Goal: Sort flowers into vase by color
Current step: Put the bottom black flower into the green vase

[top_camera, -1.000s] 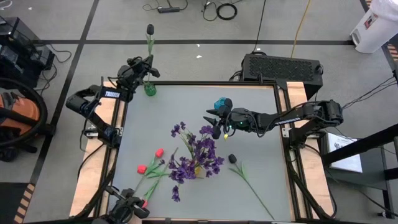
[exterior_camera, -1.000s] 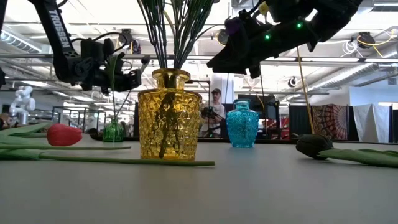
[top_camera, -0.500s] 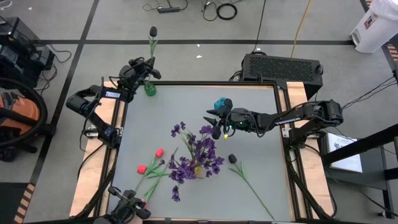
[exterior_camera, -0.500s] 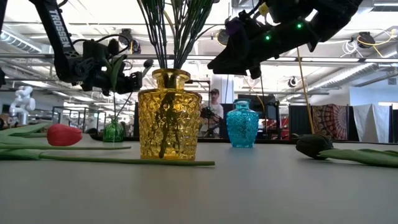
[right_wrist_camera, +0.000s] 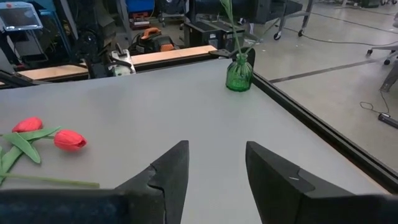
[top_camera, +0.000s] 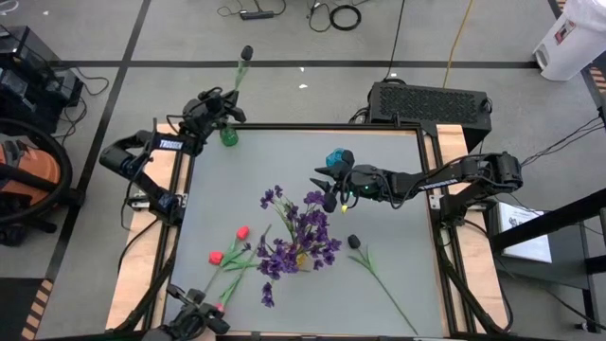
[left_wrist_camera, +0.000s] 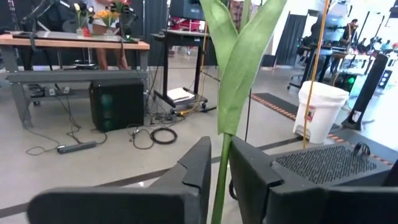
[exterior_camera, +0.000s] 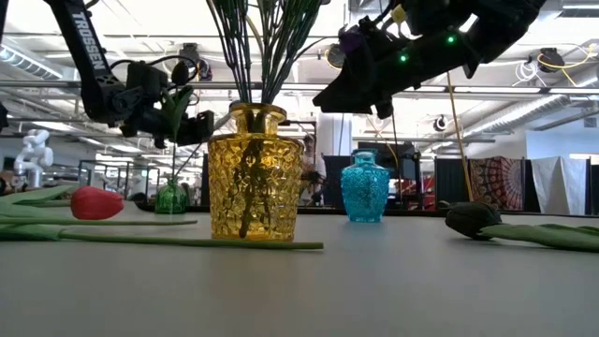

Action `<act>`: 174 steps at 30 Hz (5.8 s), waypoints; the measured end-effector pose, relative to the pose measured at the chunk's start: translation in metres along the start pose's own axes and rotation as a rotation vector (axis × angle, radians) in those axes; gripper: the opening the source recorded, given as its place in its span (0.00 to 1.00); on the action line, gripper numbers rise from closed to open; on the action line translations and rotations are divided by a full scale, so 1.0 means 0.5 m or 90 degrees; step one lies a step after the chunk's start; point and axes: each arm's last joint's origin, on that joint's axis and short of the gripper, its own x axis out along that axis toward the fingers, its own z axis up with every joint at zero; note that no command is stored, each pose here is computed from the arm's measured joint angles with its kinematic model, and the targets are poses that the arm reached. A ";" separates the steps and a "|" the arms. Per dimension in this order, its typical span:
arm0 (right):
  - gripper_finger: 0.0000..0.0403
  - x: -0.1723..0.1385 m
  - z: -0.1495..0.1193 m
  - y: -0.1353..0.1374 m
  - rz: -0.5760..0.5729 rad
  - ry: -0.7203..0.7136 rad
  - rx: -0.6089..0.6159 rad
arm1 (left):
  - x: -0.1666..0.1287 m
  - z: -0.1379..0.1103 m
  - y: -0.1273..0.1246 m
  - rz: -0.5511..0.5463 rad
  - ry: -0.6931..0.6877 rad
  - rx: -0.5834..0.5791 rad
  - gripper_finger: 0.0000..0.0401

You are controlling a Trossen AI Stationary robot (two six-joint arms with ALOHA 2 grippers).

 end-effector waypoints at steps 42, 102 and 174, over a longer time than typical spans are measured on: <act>0.37 0.000 -0.004 -0.001 -0.002 0.014 -0.005 | -0.075 0.126 -0.014 0.002 -0.060 0.051 0.18; 0.37 0.361 0.168 -0.203 0.055 -0.059 0.113 | -0.243 0.275 0.015 -0.282 0.038 -0.031 0.18; 0.35 0.176 0.286 -0.088 0.178 0.136 -0.096 | -0.055 0.355 -0.199 0.114 0.221 0.234 0.18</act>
